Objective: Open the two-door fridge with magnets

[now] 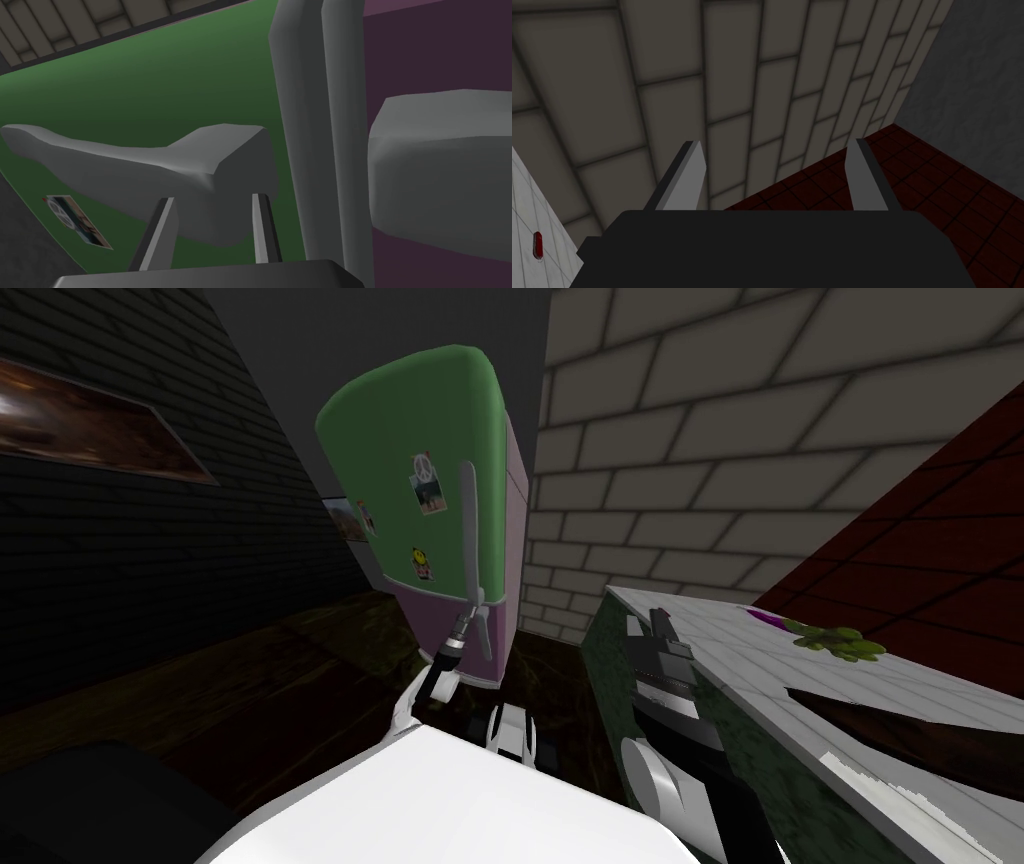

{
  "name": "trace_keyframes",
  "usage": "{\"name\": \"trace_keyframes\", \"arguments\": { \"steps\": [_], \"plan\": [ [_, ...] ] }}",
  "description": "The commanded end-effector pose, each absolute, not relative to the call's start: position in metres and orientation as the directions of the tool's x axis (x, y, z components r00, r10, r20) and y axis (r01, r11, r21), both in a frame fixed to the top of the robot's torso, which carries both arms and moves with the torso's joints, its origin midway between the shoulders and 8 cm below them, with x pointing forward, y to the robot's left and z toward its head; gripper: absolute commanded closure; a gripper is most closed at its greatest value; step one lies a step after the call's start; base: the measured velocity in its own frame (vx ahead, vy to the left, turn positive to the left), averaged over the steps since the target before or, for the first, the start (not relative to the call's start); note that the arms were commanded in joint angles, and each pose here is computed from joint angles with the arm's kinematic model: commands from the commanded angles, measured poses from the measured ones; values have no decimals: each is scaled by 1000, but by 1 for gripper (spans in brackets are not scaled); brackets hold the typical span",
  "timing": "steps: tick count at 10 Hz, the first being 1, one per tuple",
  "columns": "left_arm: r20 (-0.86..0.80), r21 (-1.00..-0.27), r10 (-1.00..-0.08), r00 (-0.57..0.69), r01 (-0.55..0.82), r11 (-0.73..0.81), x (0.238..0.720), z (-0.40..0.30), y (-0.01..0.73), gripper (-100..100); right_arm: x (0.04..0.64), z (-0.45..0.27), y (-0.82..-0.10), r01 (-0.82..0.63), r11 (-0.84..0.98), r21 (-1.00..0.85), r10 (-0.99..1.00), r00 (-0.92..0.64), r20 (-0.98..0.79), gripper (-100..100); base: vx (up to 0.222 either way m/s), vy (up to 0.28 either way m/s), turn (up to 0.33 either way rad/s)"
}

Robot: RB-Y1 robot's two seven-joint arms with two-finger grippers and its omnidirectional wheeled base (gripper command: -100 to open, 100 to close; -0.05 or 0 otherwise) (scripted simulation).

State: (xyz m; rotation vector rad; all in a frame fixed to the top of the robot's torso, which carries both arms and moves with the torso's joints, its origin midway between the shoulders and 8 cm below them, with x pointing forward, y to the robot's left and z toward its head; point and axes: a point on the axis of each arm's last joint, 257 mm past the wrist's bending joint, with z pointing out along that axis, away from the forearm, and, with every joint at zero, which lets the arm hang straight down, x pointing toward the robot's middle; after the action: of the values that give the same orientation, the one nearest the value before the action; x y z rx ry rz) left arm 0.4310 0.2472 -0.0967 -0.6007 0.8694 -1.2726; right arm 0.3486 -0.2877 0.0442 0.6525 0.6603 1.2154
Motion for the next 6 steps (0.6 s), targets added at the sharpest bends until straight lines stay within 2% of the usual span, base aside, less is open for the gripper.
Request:
{"name": "trace_keyframes", "arguments": {
  "steps": [1, 3, 6],
  "plan": [
    [-223, -797, -974, 34, 569, 202, 427, -95, 242, 100, 349, 44, -288, -617, 220, 755, 971, 216, -106, 0, -96, 82, -68],
    [-225, -795, -974, 8, 576, 188, 424, -92, 236, 100, 349, 44, -288, -618, 220, 755, 971, 216, -107, 0, -167, 162, -100],
    [-228, -792, -971, -71, 593, 143, 412, -85, 220, 100, 349, 44, -288, -618, 220, 755, 971, 216, -107, 0, -269, 212, -94]
  ]
}}
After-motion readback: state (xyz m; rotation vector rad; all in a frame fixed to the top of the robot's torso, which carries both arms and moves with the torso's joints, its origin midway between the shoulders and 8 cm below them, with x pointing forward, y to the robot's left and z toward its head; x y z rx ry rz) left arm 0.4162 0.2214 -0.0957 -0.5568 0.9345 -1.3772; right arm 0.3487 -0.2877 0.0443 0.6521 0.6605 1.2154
